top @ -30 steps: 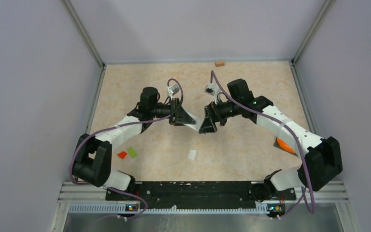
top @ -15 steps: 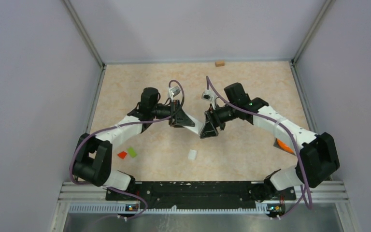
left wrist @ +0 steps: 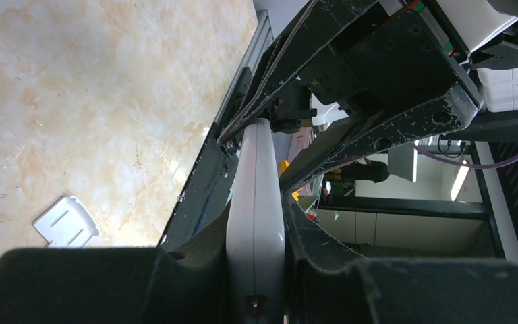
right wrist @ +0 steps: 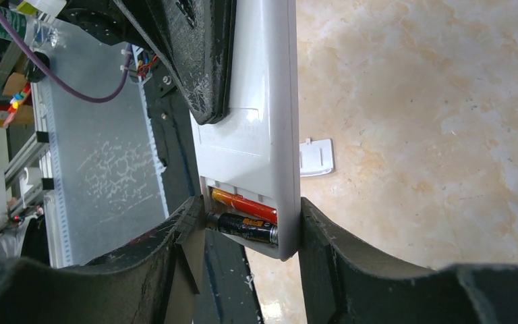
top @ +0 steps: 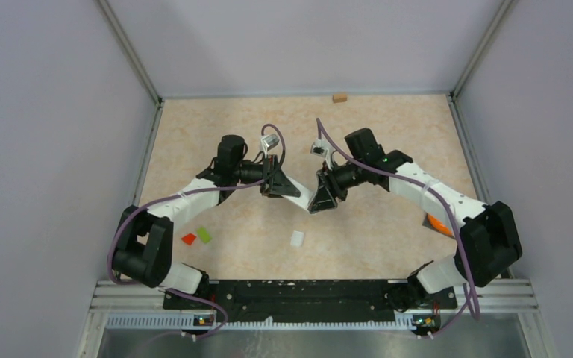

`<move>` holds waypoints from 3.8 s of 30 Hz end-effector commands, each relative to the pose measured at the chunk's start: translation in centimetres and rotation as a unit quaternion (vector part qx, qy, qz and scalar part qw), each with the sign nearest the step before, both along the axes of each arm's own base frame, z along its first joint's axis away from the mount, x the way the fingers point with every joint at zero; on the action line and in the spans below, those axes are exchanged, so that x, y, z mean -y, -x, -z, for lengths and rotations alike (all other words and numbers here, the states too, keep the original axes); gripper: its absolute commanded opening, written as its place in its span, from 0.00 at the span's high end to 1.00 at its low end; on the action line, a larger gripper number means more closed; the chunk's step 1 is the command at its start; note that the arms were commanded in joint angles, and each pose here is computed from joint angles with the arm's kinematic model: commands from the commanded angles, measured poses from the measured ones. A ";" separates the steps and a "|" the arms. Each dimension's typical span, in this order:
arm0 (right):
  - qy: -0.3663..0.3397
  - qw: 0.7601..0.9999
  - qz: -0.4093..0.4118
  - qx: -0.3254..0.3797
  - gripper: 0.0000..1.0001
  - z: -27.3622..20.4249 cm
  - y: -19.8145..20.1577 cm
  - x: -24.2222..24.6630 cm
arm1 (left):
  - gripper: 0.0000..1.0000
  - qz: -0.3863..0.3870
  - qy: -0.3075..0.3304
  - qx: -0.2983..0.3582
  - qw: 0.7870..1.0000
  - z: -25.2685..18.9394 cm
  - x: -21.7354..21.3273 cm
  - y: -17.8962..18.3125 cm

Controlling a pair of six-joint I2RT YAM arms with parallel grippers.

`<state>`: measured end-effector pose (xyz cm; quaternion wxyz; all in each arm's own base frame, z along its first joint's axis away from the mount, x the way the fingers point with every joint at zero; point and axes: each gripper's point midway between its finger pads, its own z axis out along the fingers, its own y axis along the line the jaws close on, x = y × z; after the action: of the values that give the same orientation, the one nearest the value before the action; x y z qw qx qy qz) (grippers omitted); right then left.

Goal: Load the batteries into the remote control
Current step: Load the battery into the remote control.

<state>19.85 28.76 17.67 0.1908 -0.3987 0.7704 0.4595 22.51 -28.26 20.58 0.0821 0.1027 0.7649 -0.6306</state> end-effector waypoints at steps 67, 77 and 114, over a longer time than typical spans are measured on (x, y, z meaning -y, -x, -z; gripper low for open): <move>-0.056 0.995 -0.055 0.054 0.54 -1.4 0.4 -1.0 | 1.00 -0.006 0.019 0.055 0.998 -2.7 0.1 -0.4; -0.086 0.992 -0.084 0.041 0.76 -2.7 1.4 -1.4 | 1.00 0.009 0.026 0.062 0.998 -3.3 0.0 0.2; -0.168 0.979 -0.074 0.085 0.06 -5.9 1.9 0.6 | 1.00 0.045 0.067 0.109 0.991 -6.0 -0.4 2.1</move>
<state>18.48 28.30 20.78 0.2314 -0.4171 0.6872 0.5479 20.65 -27.77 25.09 0.1277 0.1711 0.7202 -0.6600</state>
